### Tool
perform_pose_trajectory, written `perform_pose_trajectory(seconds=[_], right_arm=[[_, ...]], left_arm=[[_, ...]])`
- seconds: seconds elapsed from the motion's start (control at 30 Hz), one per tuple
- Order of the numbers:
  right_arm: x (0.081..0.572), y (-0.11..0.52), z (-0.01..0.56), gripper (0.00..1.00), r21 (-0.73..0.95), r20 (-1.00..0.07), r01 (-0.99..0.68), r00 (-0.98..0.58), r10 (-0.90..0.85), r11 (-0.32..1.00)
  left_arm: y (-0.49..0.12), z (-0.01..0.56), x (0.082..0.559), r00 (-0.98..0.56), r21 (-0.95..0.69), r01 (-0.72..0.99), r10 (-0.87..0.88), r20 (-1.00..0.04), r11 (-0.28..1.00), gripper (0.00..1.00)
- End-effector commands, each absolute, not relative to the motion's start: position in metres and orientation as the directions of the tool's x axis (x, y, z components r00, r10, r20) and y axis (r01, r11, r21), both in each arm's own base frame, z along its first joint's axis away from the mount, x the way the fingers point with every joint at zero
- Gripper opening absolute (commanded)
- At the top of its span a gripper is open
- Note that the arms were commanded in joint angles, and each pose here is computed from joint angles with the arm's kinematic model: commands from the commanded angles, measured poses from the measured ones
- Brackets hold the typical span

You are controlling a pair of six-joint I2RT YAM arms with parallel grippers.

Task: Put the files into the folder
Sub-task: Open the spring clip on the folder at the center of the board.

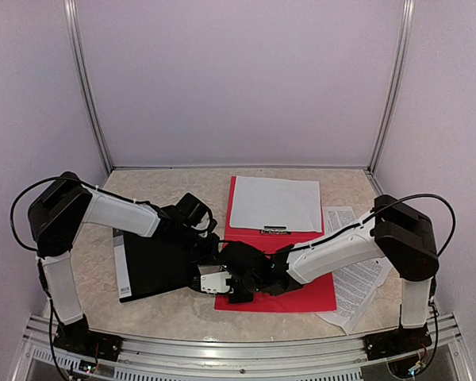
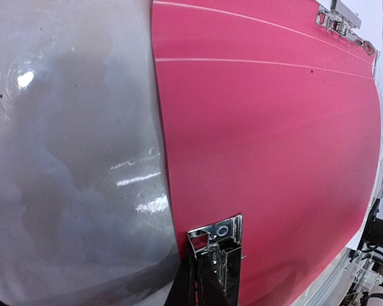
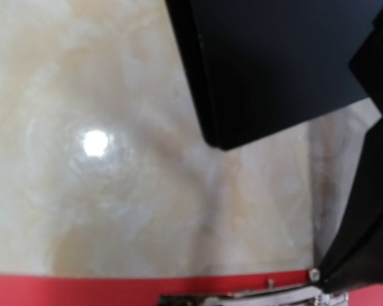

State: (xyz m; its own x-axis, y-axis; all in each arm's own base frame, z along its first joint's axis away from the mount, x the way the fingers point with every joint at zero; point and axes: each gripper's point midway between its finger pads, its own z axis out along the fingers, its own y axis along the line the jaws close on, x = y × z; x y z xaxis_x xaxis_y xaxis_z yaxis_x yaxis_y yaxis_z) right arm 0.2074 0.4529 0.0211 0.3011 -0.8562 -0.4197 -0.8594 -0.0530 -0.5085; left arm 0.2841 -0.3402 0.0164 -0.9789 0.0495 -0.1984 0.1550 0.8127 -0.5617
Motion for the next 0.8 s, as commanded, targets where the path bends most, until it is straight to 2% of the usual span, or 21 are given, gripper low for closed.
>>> perform_pose_trajectory(seconds=[0.0, 0.27, 0.47, 0.77], right_arm=[[0.191, 0.381, -0.061, 0.00, -0.366, -0.121, -0.910, 0.251, -0.960, -0.192], [0.186, 0.378, -0.071, 0.00, -0.330, -0.090, -0.918, 0.261, -0.961, -0.218], [0.180, 0.362, -0.084, 0.00, -0.297, -0.029, -0.924, 0.260, -0.965, -0.240], [0.183, 0.366, -0.063, 0.00, -0.271, -0.004, -0.930, 0.258, -0.966, -0.248]], left_arm=[[-0.317, -0.023, 0.253, -0.987, -0.452, 0.160, 0.126, -0.104, 0.878, 0.00], [-0.313, -0.023, 0.252, -0.984, -0.428, 0.171, 0.134, -0.115, 0.887, 0.00], [-0.311, -0.023, 0.252, -0.982, -0.421, 0.185, 0.148, -0.120, 0.888, 0.00], [-0.303, -0.026, 0.252, -0.977, -0.378, 0.206, 0.168, -0.131, 0.902, 0.00]])
